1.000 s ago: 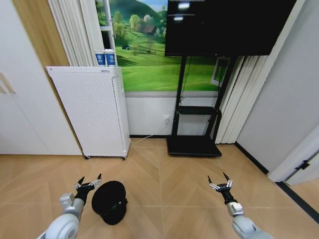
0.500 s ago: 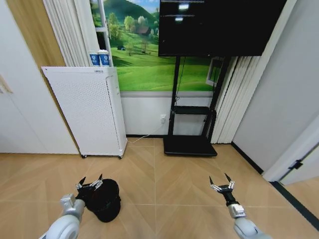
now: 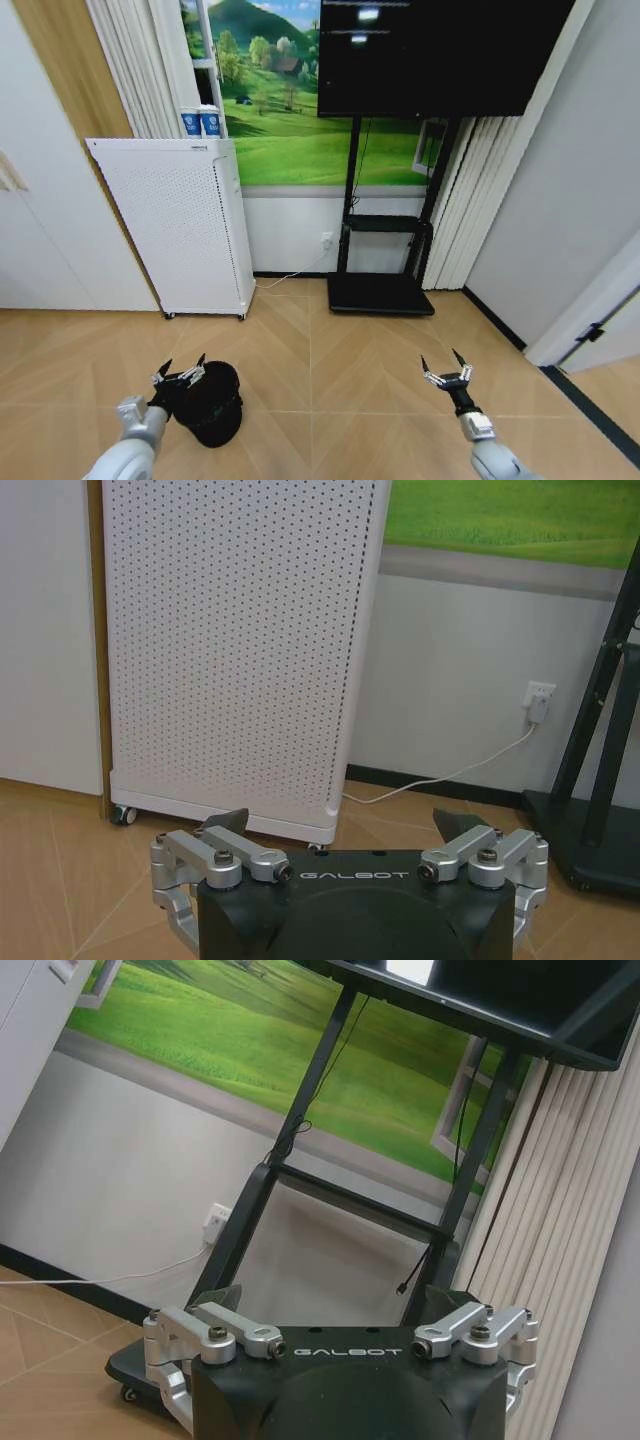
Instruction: Pick up the trash bin and place the garbage on the floor into it.
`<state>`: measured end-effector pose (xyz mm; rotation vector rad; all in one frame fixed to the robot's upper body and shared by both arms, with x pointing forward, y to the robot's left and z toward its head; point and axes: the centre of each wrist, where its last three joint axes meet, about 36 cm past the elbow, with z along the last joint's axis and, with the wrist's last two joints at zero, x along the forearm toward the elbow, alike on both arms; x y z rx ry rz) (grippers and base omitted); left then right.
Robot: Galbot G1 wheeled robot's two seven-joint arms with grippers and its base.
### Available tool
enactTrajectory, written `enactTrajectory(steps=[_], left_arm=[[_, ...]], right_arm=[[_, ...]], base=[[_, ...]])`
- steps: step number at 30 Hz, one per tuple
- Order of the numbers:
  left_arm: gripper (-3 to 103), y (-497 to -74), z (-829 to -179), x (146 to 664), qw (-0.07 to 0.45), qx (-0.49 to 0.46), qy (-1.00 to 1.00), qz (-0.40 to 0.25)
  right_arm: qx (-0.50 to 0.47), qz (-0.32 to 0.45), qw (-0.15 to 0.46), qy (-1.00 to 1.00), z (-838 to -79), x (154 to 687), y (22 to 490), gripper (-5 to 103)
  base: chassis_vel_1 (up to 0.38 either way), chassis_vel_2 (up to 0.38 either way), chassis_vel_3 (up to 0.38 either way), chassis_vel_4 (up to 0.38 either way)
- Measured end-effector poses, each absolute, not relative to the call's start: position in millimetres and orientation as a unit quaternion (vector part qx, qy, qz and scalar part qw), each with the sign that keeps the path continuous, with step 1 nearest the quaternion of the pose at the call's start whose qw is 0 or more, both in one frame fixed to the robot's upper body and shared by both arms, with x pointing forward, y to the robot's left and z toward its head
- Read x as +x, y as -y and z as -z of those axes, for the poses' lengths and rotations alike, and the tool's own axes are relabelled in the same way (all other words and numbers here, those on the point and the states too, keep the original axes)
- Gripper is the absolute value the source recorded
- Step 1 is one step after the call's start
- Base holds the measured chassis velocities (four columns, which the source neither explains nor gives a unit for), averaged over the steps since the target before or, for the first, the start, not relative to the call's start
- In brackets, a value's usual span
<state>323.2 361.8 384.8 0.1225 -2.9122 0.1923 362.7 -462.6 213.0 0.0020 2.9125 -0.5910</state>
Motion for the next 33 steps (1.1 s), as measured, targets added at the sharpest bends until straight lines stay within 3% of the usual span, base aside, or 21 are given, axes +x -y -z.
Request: enactTrajectory(steps=[33], left_arm=[[100, -365, -387, 335, 0.104, 0.042, 0.992, -0.051]], right_arm=[[0.007, 0.198, 0.087, -0.976, -212, 375, 462, 100]], base=[[0.000, 0.000, 0.000, 0.000]])
